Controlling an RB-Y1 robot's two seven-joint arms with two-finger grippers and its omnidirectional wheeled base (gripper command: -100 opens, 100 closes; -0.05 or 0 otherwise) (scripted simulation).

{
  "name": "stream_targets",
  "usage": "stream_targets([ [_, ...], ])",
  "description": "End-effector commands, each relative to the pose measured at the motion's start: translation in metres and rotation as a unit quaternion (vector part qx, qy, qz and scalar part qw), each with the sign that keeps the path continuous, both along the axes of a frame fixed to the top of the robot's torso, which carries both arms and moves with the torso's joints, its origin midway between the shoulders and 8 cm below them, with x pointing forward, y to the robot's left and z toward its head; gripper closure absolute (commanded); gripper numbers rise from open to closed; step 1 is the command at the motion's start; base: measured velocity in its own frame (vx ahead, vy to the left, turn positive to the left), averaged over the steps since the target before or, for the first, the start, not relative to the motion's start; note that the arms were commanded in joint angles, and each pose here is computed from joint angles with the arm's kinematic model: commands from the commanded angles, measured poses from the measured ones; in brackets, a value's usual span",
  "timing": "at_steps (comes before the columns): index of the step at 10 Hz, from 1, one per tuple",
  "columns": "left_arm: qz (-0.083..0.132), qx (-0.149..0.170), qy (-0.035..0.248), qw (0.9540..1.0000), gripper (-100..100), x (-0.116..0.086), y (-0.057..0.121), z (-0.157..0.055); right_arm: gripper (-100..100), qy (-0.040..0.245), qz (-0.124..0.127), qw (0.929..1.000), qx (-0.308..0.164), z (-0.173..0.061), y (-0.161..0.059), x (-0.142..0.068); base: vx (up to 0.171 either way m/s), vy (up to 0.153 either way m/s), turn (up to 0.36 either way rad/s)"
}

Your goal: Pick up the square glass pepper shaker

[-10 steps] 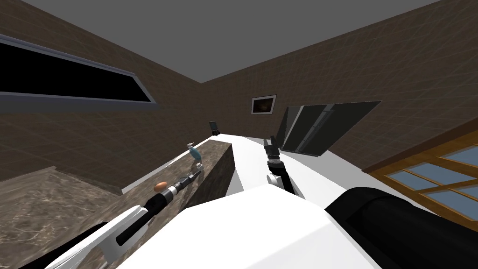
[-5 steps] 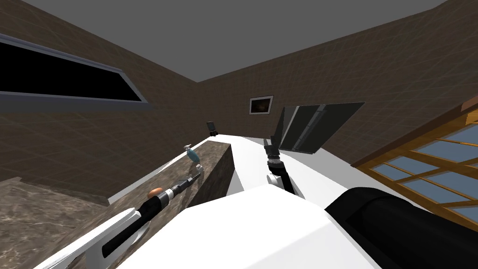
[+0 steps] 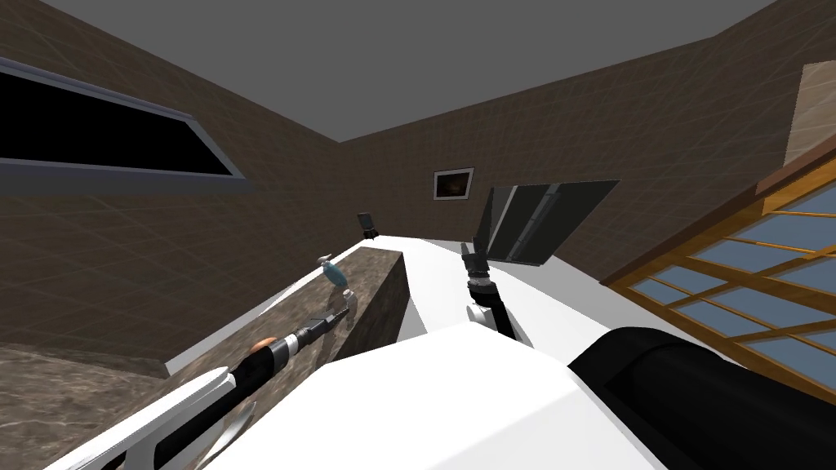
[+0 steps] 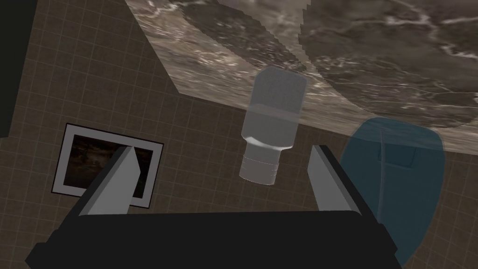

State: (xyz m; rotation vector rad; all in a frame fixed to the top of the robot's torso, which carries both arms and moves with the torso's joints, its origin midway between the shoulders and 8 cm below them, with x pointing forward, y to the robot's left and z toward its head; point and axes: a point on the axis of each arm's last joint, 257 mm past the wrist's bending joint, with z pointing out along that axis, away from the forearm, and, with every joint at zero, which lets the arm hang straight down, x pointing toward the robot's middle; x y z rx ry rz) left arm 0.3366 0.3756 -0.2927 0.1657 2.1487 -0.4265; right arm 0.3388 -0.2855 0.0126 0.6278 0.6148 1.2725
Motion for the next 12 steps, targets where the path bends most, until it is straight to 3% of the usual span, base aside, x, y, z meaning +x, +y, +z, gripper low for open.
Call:
stream_targets([
  [1, 0.0, 0.0, 0.0, 1.0, 0, 0.0, 0.0, 0.0, 0, 0.0, 0.0, 1.0, 0.0, 0.0, 0.0, 0.0, 0.0, 0.0, 0.0],
  [2, 0.008, 0.0, -0.003, 1.0, -100, 0.001, 0.004, -0.007, 0, 0.0, 0.0, 1.0, 0.0, 0.0, 0.0, 0.0, 0.029, -0.031, -0.104],
  [3, 0.005, 0.0, -0.001, 1.0, -100, 0.001, 0.002, -0.003, 0, 0.0, 0.0, 1.0, 0.0, 0.0, 0.0, 0.0, 0.019, -0.018, -0.025],
  [4, 0.005, 0.0, -0.002, 1.0, 100, 0.001, 0.002, -0.004, 0, 0.0, 0.0, 1.0, 0.0, 0.0, 0.0, 0.0, 0.0, 0.0, 0.0],
  [8, 0.005, 0.0, -0.002, 1.0, 100, 0.001, 0.002, -0.004, 0, 0.0, 0.0, 1.0, 0.0, 0.0, 0.0, 0.0, 0.0, 0.0, 0.0],
  [10, 0.001, 0.011, 0.009, 0.9999, -100, -0.004, 0.008, -0.005, 0, 0.0, 0.0, 1.0, 0.0, 0.0, 0.0, 0.0, 0.014, -0.005, -0.022],
  [12, -0.002, 0.023, 0.021, 0.9995, -100, -0.009, 0.015, -0.006, 0, 0.0, 0.0, 1.0, 0.0, 0.0, 0.0, 0.0, 0.063, -0.015, -0.033],
])
